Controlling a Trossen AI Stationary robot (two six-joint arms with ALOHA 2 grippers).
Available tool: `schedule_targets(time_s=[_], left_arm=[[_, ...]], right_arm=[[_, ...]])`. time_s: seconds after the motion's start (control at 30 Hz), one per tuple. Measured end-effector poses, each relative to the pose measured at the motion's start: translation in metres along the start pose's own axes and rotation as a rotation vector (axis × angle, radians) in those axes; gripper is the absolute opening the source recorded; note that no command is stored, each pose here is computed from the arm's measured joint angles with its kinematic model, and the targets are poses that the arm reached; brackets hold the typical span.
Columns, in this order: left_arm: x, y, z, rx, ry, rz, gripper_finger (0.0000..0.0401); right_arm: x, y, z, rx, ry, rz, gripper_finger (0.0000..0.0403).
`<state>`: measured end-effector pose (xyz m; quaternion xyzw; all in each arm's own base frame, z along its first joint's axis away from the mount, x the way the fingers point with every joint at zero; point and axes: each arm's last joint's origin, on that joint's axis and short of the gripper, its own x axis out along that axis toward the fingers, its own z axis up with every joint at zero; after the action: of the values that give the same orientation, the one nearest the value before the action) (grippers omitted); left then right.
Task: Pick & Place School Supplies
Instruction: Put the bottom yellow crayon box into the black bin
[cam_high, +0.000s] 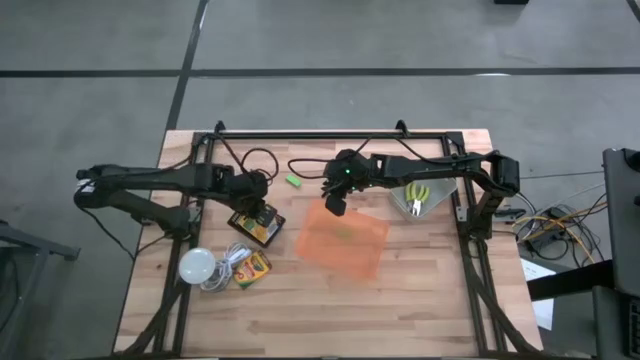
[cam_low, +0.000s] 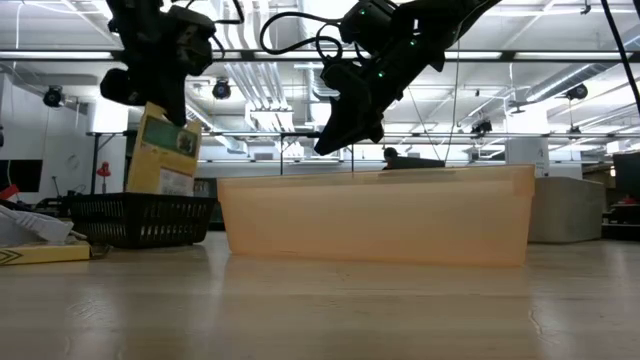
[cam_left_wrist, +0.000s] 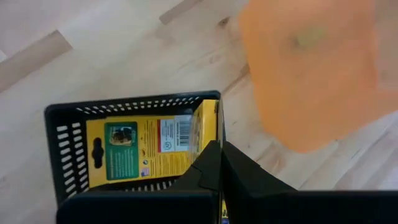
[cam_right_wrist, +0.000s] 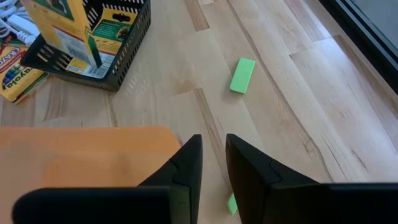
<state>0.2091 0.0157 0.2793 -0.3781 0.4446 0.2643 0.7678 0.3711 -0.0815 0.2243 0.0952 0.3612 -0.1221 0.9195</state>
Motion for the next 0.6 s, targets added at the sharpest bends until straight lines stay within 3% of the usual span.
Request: schedule_targets(time_s=[0.6], left_arm=[[0.032,0.015,-0.015,-0.052,0.057,0.009,0.0003]], right_arm=[[0.0,0.0,0.0,0.0,0.0,0.0,0.0077]])
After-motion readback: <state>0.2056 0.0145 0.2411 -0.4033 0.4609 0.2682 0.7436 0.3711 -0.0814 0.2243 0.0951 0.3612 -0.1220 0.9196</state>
